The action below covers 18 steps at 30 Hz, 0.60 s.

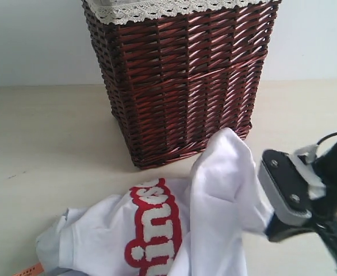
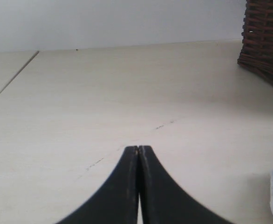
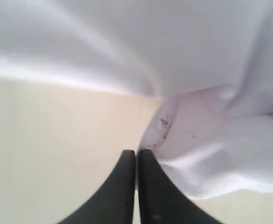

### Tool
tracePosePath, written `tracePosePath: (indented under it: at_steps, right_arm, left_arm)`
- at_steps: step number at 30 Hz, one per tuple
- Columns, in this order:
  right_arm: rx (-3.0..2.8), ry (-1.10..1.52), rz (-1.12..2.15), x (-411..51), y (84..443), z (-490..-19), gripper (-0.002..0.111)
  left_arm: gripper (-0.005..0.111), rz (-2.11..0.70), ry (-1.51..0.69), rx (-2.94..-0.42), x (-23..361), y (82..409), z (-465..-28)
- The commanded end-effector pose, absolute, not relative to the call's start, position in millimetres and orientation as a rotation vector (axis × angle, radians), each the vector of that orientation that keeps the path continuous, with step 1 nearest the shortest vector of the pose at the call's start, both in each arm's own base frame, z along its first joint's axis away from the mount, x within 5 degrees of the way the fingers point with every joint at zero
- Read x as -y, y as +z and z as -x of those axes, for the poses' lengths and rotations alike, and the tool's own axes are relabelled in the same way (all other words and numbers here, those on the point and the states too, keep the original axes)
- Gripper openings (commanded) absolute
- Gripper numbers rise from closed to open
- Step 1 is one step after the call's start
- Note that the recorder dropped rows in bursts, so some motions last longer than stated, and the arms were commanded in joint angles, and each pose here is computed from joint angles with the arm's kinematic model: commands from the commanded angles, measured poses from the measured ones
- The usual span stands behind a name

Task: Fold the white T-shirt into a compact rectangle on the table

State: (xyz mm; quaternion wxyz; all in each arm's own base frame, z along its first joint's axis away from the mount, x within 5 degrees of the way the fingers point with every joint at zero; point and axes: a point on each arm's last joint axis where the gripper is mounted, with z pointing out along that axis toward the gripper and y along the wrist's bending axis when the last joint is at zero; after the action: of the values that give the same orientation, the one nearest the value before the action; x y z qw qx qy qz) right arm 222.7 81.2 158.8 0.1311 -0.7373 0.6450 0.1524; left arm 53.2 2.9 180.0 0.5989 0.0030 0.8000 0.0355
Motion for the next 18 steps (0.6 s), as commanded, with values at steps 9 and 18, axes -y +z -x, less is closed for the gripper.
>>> tracePosePath:
  at_steps: [9, 18]
  right_arm:
    - [-2.310, -0.409, 2.706, 17.8, 182.8, -208.4, 0.000]
    - [-2.410, -0.487, 2.300, 21.2, 178.9, -222.1, 0.002]
  left_arm:
    - [0.000, -0.005, 0.080, -1.842, -2.7, 181.0, -53.1]
    - [0.000, -0.005, 0.080, -1.842, -2.7, 181.0, -53.1]
